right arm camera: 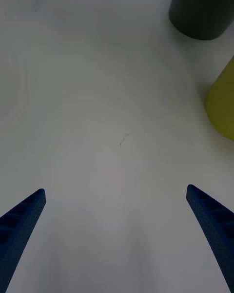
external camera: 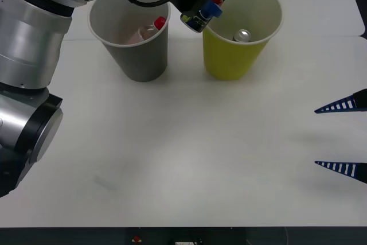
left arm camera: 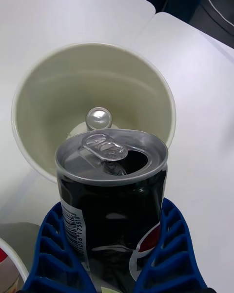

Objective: Put the can into the green bin and the plastic bottle into the gray bin

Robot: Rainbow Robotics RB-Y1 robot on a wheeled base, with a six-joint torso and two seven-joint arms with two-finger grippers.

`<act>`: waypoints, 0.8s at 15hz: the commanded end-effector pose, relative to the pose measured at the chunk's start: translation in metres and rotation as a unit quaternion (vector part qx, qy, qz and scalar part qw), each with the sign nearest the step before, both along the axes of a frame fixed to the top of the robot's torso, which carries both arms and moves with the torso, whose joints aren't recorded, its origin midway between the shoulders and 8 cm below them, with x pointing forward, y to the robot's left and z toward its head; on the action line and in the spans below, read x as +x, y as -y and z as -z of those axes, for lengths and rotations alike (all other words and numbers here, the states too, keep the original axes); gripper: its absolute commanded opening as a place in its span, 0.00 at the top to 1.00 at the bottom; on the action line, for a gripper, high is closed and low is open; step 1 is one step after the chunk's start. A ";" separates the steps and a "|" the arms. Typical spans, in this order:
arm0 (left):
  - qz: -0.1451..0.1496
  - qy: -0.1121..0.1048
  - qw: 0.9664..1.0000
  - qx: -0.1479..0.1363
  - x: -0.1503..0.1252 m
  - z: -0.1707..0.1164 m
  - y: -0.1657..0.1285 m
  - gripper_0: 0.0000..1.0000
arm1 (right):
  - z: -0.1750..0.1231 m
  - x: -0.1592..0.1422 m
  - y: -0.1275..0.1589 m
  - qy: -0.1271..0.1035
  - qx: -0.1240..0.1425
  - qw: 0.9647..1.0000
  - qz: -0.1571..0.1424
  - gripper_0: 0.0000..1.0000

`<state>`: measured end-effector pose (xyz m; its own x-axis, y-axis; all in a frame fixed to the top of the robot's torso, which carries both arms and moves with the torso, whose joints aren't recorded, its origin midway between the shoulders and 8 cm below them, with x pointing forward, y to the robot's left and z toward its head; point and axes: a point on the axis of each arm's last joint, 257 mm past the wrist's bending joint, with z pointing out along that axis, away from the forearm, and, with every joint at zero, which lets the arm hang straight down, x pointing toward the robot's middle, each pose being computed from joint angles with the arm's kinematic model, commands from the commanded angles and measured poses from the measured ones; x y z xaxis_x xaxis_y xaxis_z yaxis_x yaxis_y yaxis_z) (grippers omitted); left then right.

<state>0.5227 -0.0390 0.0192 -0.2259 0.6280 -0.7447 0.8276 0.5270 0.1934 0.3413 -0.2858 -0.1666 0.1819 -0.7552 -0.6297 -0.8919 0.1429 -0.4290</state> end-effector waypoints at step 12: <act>-0.021 0.033 0.999 -0.007 0.044 0.005 0.079 1.00 | 0.000 0.000 0.000 0.000 0.000 1.000 0.000 0.00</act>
<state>0.5623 -0.1136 0.0169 -0.2119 0.6126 -0.7614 0.7941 0.5621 0.2313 0.3413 -0.2858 -0.1666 0.1820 -0.7553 -0.6297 -0.8919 0.1428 -0.4291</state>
